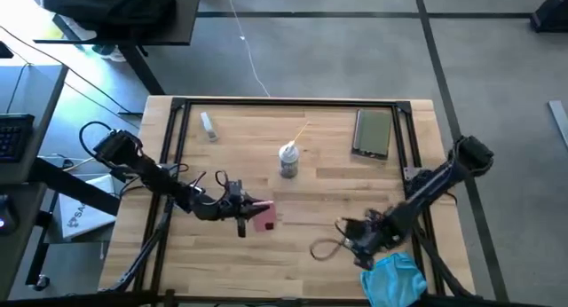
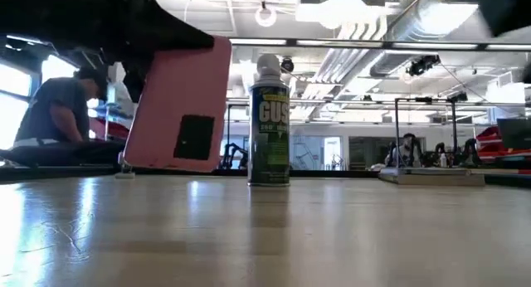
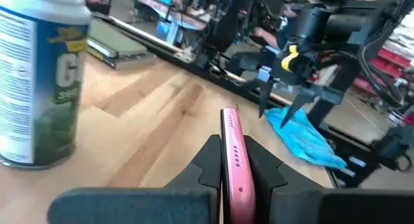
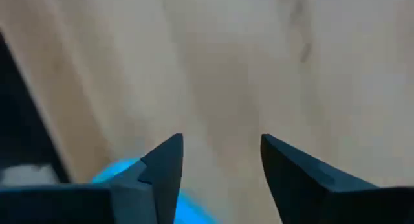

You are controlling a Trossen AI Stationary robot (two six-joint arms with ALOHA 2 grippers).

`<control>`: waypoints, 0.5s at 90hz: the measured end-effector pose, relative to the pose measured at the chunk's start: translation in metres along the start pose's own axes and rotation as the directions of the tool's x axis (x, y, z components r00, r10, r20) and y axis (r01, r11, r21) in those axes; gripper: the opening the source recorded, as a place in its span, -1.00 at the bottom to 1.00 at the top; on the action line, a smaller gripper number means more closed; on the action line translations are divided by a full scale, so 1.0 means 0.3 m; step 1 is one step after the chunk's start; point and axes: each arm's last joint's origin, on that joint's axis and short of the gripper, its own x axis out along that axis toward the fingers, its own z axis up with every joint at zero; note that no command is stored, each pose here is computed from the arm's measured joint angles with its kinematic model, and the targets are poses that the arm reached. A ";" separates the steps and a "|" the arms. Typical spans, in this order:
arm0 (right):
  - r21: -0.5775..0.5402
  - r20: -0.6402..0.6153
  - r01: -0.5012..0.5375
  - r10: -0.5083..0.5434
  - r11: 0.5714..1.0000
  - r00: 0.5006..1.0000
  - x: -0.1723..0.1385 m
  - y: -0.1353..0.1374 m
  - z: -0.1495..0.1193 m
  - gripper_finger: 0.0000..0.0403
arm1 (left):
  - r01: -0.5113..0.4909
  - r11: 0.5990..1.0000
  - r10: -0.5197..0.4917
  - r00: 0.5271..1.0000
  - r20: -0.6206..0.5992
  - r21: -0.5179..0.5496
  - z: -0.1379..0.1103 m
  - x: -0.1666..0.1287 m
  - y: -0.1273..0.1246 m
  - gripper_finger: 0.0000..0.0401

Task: Apply microfiber cloth
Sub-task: Wipe the back and front of the cellphone with the blue microfiber cloth

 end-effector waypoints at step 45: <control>0.279 -0.304 0.052 0.037 0.959 0.952 0.082 0.093 -0.221 -0.20 | -0.043 0.999 0.044 0.999 -0.009 0.028 0.026 0.045 0.066 -0.95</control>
